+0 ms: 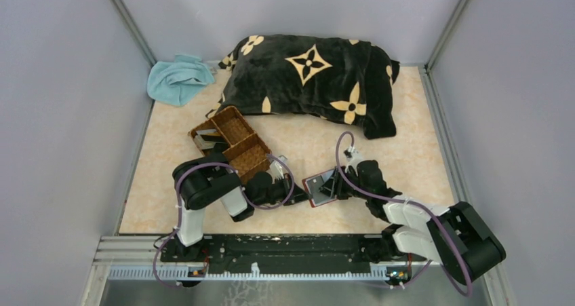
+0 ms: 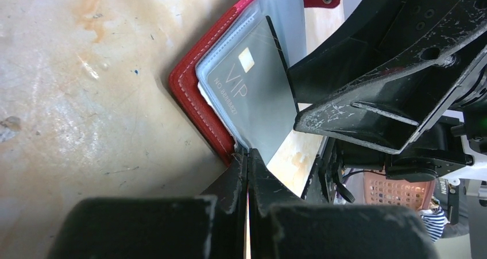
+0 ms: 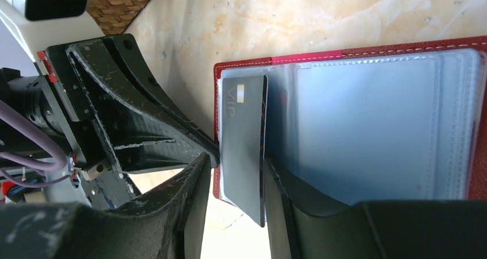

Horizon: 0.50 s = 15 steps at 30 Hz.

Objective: Take the credit cards out of the card holder

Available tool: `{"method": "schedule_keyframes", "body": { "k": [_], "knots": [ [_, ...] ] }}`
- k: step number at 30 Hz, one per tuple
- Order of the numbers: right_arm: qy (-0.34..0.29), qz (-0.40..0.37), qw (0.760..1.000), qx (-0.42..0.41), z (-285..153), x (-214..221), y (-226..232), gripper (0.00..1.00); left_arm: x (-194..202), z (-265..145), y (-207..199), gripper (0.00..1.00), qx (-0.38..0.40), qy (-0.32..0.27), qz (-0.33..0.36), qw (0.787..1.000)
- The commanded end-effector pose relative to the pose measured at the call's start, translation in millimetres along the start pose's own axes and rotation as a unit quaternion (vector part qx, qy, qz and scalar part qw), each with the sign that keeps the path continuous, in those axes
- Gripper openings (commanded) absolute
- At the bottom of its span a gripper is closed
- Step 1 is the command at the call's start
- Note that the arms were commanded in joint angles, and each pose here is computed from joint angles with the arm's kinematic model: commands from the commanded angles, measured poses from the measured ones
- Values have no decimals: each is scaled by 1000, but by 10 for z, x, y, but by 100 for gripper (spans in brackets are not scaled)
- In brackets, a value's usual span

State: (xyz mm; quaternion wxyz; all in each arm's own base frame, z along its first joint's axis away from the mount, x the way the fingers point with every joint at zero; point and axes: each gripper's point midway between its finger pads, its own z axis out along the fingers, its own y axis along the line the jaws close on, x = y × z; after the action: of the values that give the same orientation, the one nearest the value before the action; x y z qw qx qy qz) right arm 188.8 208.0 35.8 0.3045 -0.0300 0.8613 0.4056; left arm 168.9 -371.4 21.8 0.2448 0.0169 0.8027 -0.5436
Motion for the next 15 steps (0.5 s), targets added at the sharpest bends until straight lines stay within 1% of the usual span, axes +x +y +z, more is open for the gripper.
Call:
{"method": "schedule_keyframes", "body": {
  "k": [1, 6, 15],
  "knots": [
    [4, -14, 998, -58, 23, 2, 233, 39, 117, -32, 177, 0, -21, 18, -6, 1000],
    [12, -7, 996, -86, 58, 47, 332, 39, 120, -32, 179, 0, -20, 18, -8, 1000],
    [28, -2, 995, -96, 81, 133, 340, 39, 31, -135, 237, 0, -25, 2, -17, 1000]
  ]
}}
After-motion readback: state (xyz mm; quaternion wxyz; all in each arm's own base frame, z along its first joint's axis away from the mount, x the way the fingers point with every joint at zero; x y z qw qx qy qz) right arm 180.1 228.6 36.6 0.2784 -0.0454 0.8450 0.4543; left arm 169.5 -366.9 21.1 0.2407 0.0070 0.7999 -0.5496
